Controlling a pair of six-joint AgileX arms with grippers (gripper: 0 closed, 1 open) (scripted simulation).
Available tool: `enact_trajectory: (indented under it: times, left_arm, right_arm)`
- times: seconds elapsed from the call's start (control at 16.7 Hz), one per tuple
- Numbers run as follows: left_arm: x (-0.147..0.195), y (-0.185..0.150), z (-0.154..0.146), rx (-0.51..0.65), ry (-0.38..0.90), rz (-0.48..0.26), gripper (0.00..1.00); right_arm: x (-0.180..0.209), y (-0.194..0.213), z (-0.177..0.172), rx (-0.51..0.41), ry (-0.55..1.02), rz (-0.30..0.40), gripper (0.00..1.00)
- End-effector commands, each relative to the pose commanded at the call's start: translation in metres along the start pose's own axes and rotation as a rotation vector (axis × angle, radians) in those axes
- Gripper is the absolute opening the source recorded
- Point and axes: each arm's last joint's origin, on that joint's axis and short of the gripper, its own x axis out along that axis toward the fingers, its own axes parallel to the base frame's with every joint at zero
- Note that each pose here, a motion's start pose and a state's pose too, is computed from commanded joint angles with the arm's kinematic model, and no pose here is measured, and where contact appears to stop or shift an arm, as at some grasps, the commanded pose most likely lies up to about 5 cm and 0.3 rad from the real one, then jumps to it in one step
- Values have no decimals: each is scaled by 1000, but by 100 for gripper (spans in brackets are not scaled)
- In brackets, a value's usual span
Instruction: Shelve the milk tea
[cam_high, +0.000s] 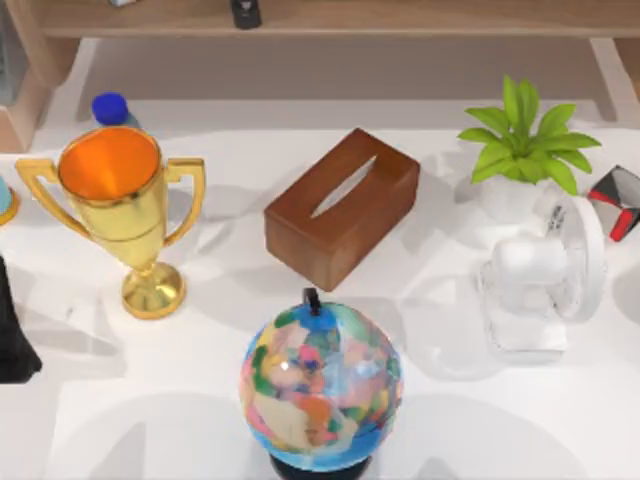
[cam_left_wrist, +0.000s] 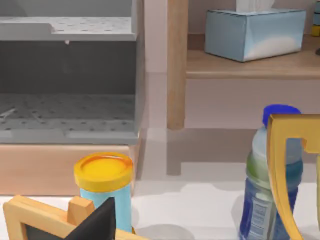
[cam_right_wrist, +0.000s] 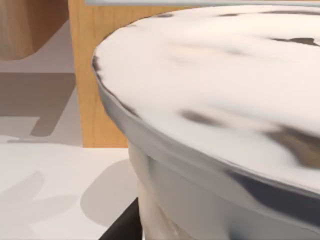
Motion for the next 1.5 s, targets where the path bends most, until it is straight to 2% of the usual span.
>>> enact_trajectory:
  times: [0.24,0.3,1.38,1.5]
  left_arm:
    - [0,0,0,0,0,0,100]
    - [0,0,0,0,0,0,100]
    - [0,0,0,0,0,0,100]
    - [0,0,0,0,0,0,100]
  right_arm:
    - [0,0,0,0,0,0,2]
    - [0,0,0,0,0,0,0]
    - [-1,-1,10,2,-1,-2,0]
    - [6,2,21,-25,-43,14,0]
